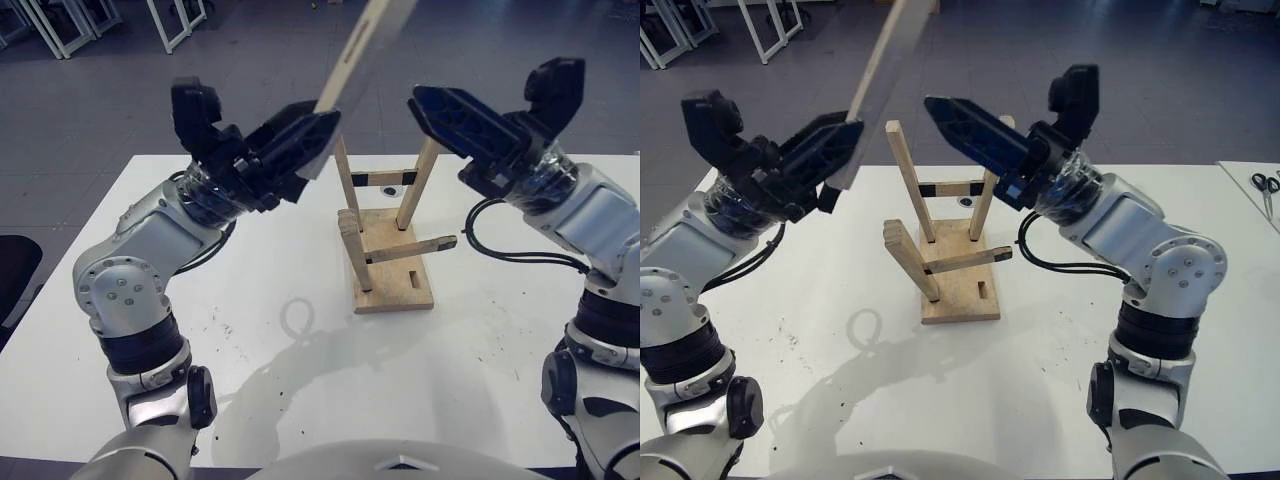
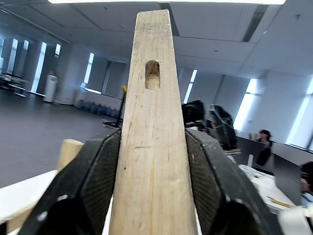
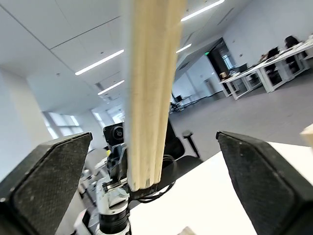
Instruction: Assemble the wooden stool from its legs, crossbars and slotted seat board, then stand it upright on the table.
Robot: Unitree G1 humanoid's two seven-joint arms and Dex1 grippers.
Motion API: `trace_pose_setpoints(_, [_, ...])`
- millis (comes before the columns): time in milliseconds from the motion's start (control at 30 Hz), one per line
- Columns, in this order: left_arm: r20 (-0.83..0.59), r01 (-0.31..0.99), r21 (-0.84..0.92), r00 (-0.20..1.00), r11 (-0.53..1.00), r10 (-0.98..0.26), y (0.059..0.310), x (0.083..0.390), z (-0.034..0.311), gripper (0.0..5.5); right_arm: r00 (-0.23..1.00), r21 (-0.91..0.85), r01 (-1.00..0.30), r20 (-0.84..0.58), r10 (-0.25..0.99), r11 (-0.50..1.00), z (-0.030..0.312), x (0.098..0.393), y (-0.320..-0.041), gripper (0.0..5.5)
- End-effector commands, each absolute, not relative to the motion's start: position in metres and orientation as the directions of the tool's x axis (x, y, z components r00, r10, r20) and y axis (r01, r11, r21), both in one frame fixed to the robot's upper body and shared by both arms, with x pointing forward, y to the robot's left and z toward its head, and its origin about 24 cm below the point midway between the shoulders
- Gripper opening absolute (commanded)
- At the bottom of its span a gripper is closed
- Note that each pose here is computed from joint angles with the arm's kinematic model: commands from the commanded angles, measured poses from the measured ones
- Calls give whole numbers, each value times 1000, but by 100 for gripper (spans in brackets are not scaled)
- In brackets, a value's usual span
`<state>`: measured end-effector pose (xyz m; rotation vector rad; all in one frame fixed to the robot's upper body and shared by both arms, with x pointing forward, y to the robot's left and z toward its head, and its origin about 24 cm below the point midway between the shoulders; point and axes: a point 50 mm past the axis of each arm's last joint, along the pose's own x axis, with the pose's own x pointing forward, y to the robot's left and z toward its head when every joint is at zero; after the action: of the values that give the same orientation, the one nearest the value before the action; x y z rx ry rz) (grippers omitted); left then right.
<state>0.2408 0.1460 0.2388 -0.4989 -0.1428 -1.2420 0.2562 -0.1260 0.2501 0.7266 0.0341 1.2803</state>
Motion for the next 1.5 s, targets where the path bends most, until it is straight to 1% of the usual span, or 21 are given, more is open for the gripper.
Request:
trace_pose_setpoints(33, [287, 944, -300, 230, 140, -930, 142, 232, 240, 202, 191, 494, -869, 369, 909, -18, 256, 246, -115, 469])
trace_pose_setpoints(133, [239, 941, -322, 192, 109, -952, 141, 228, 235, 202, 112, 458, -887, 344, 932, -62, 259, 240, -112, 469])
trace_pose_setpoints(167, [226, 940, -323, 189, 110, -956, 141, 228, 234, 202, 100, 448, -892, 333, 938, -64, 260, 239, -112, 449])
trace_pose_setpoints(200, [219, 939, -326, 187, 109, -958, 141, 227, 233, 202, 91, 434, -899, 322, 942, -62, 260, 239, -113, 444])
trace_pose_setpoints(400, [217, 938, -336, 169, 89, -961, 143, 226, 233, 202, 35, 339, -939, 267, 963, -59, 262, 236, -116, 323])
trace_pose_setpoints(633, [248, 942, -332, 139, 51, -959, 145, 222, 239, 202, 16, 299, -953, 228, 974, -55, 259, 237, -119, 209])
trace_pose_setpoints(800, [272, 946, -322, 126, 33, -954, 144, 221, 242, 202, 32, 302, -952, 238, 971, -43, 261, 241, -121, 202])
trace_pose_setpoints(833, [301, 951, -308, 124, 27, -946, 145, 221, 246, 238, 40, 305, -952, 235, 971, -35, 260, 242, -121, 202])
trace_pose_setpoints(900, [396, 962, -273, 141, 31, -907, 151, 224, 261, 274, 66, 310, -951, 235, 970, -11, 260, 244, -123, 202])
trace_pose_setpoints(933, [469, 966, -252, 179, 64, -865, 160, 229, 274, 276, 105, 314, -949, 242, 965, 24, 260, 248, -127, 202])
trace_pose_setpoints(1000, [577, 955, -245, 281, 166, -767, 184, 240, 292, 276, 226, 318, -939, 271, 936, 135, 262, 258, -143, 202])
trace_pose_setpoints(1067, [592, 913, -278, 407, 298, -696, 202, 251, 290, 276, 370, 323, -906, 291, 882, 273, 262, 268, -167, 202])
trace_pose_setpoints(1133, [508, 828, -326, 560, 457, -654, 212, 264, 271, 276, 485, 326, -859, 267, 833, 395, 257, 270, -195, 202])
trace_pose_setpoints(1167, [437, 775, -338, 632, 535, -640, 214, 270, 258, 276, 525, 322, -837, 246, 815, 442, 253, 269, -205, 202])
trace_pose_setpoints(1200, [299, 661, -335, 751, 672, -589, 218, 282, 233, 276, 571, 311, -808, 209, 794, 500, 247, 267, -219, 202])
trace_pose_setpoints(1233, [176, 535, -331, 844, 777, -506, 227, 291, 206, 276, 623, 294, -770, 156, 767, 566, 239, 266, -233, 202])
trace_pose_setpoints(1267, [72, 437, -279, 897, 855, -436, 233, 295, 183, 276, 657, 271, -741, 100, 747, 615, 230, 264, -245, 202])
trace_pose_setpoints(1300, [-8, 369, -238, 924, 899, -381, 236, 295, 166, 276, 680, 238, -716, 24, 733, 656, 220, 262, -254, 202])
trace_pose_setpoints(1333, [-47, 342, -210, 932, 916, -359, 236, 294, 155, 276, 685, 199, -703, -66, 725, 683, 207, 260, -260, 202])
trace_pose_setpoints(1433, [-82, 318, -167, 939, 933, -334, 231, 294, 143, 276, 664, 131, -694, -265, 700, 708, 171, 258, -267, 202])
trace_pose_setpoints(1500, [-83, 323, -159, 937, 933, -339, 227, 296, 142, 276, 623, 115, -716, -340, 704, 689, 151, 258, -261, 202])
